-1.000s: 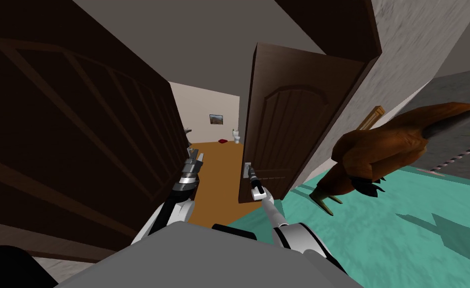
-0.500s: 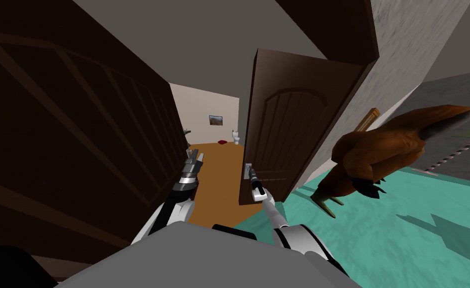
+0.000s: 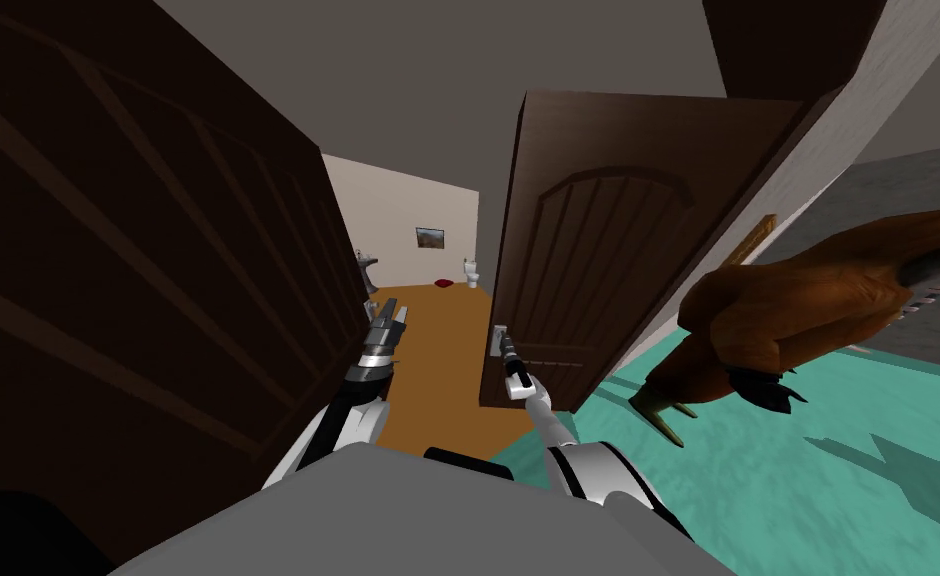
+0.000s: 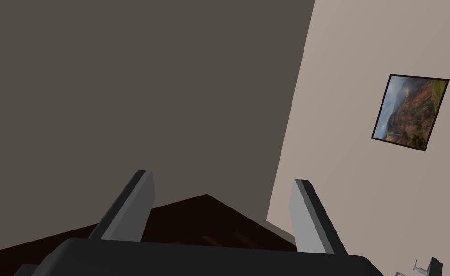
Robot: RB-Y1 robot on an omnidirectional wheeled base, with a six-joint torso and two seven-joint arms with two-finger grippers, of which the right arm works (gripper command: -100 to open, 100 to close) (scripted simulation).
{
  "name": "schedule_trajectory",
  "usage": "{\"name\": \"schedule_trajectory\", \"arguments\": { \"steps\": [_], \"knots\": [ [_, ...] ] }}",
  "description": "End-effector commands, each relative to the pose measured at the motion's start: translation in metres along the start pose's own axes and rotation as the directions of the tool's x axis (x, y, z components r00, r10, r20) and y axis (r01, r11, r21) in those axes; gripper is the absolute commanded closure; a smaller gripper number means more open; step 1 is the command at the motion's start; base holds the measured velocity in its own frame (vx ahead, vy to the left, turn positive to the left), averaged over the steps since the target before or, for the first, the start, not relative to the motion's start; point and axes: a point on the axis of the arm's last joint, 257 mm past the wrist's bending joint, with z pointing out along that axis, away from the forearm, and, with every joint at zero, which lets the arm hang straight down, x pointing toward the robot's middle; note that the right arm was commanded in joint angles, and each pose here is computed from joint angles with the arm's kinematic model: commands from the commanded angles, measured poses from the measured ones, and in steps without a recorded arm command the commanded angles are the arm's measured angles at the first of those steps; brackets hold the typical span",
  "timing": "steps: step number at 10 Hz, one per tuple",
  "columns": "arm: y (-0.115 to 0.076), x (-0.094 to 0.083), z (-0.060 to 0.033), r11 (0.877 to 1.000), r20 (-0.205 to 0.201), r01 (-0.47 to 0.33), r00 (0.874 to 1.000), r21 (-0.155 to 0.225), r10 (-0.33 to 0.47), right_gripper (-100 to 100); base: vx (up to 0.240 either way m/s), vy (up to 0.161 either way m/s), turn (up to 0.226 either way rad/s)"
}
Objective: Push the door open
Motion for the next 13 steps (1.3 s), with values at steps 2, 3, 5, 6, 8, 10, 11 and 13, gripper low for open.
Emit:
{"name": "schedule_trajectory", "arguments": {
  "steps": [2, 3, 5, 6, 8, 10, 11, 13],
  "knots": [
    [0.002, -0.025, -0.0036, 1.000, 0.040, 0.006, 0.999, -0.001, -0.006, 100, 0.120, 0.105, -0.070],
    [0.003, -0.028, -0.0038, 1.000, 0.047, 0.006, 0.999, 0.000, -0.006, 100, 0.164, 0.143, -0.083],
    [0.003, -0.042, -0.0052, 1.000, 0.074, 0.006, 0.997, 0.000, -0.006, 100, 0.167, 0.108, -0.074],
    [0.003, -0.046, -0.0055, 1.000, 0.081, 0.006, 0.997, 0.000, -0.005, 100, 0.141, 0.136, -0.066],
    [0.003, -0.053, -0.0064, 1.000, 0.095, 0.005, 0.995, 0.000, -0.005, 100, 0.154, 0.100, -0.053],
    [-0.013, -0.054, -0.0117, 0.999, 0.099, 0.002, 0.995, 0.033, -0.005, 100, 0.033, -0.009, 0.013],
    [0.003, -0.053, -0.0064, 1.000, 0.095, 0.005, 0.995, 0.000, -0.005, 100, -0.021, -0.016, 0.021],
    [0.003, -0.063, -0.0078, 1.000, 0.117, 0.003, 0.993, 0.000, -0.003, 100, 0.091, 0.106, -0.113]
  ]
}}
